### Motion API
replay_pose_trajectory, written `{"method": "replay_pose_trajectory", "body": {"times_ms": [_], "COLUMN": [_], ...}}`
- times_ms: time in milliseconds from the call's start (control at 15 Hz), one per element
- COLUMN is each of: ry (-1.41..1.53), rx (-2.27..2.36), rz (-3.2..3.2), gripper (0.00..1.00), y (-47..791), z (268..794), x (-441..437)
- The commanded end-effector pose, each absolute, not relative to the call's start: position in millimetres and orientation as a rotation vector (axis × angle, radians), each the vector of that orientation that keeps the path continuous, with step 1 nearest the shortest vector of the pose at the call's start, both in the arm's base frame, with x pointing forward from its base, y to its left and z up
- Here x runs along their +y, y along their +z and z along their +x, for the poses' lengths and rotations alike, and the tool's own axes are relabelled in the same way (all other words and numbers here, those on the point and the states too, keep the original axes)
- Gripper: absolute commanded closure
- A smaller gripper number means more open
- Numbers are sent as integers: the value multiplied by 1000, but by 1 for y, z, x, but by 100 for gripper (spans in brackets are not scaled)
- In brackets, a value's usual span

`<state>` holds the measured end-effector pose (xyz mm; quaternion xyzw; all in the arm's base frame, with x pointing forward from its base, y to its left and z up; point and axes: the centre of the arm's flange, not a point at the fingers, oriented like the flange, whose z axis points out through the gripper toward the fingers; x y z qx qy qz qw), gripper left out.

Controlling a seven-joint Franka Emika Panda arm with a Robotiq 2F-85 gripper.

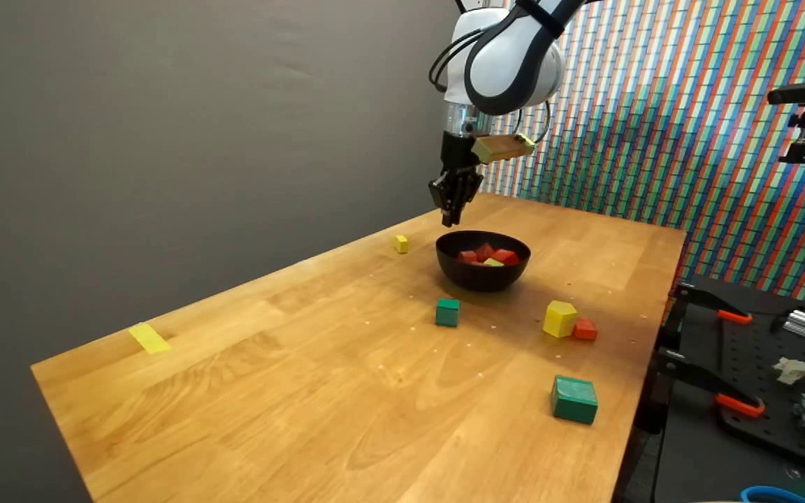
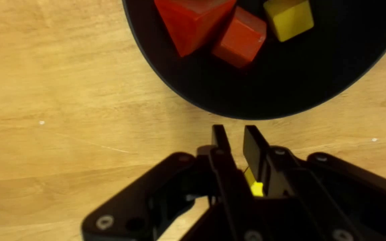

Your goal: Put all the blocks on the table in the black bowl

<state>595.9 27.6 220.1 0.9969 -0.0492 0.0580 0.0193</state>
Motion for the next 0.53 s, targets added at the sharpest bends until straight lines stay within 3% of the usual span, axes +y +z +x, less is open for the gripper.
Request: {"method": "replay_pose_trajectory", "body": {"times_ms": [0, 133, 200, 333, 467], "ry": [185, 190, 189, 154, 175], "rx": [-161, -167, -167, -176, -185], "rz": [3096, 3098, 3099, 3091, 3097], "gripper": [69, 66, 42, 40, 27], "y": [222, 222, 222, 213, 198], "z": [593, 590, 590, 603, 631], "x": [26, 26, 27, 34, 36]}}
